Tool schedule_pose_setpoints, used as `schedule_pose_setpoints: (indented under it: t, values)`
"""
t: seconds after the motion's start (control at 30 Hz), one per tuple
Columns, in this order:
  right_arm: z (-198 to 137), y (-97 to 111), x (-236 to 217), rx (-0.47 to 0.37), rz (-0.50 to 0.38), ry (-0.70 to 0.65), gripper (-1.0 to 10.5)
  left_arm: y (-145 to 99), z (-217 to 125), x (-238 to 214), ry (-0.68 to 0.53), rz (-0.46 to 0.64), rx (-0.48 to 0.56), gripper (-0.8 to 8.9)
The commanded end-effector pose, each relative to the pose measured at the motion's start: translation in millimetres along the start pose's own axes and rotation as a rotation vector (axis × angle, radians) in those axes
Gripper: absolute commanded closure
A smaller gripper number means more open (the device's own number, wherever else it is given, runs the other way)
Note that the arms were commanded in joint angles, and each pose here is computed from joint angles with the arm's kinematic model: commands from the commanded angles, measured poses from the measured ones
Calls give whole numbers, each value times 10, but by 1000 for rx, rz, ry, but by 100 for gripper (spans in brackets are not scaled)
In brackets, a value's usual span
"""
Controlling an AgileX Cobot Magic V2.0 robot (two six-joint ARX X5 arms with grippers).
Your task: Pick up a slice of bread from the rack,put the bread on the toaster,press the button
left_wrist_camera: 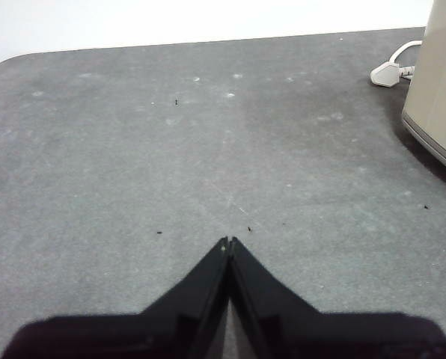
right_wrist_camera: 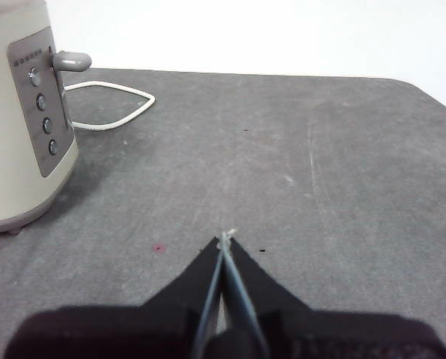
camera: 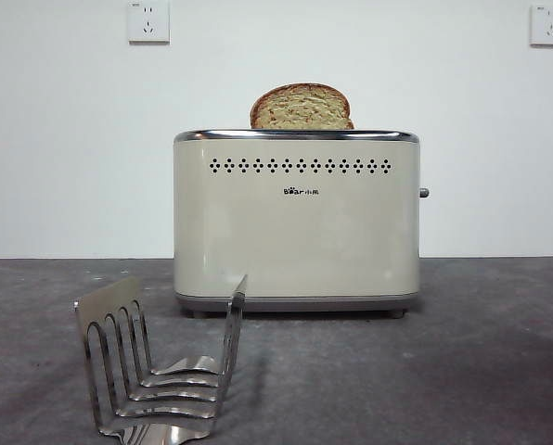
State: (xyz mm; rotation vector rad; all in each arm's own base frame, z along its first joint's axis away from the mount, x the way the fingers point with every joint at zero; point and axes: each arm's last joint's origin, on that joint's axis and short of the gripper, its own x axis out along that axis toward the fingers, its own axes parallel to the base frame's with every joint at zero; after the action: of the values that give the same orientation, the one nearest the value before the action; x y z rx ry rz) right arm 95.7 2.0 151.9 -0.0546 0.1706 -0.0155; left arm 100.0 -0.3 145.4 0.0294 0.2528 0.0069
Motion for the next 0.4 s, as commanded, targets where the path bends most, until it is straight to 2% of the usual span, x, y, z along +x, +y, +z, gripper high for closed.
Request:
schedule_pose_setpoints:
  t: [0.03, 0.4]
  values:
    - [-18, 1, 3, -4, -1, 7, 946, 2, -28, 11, 5, 3, 9, 815]
    - [-13, 0, -4, -5, 0, 21, 946, 2, -28, 11, 5, 3, 9, 815]
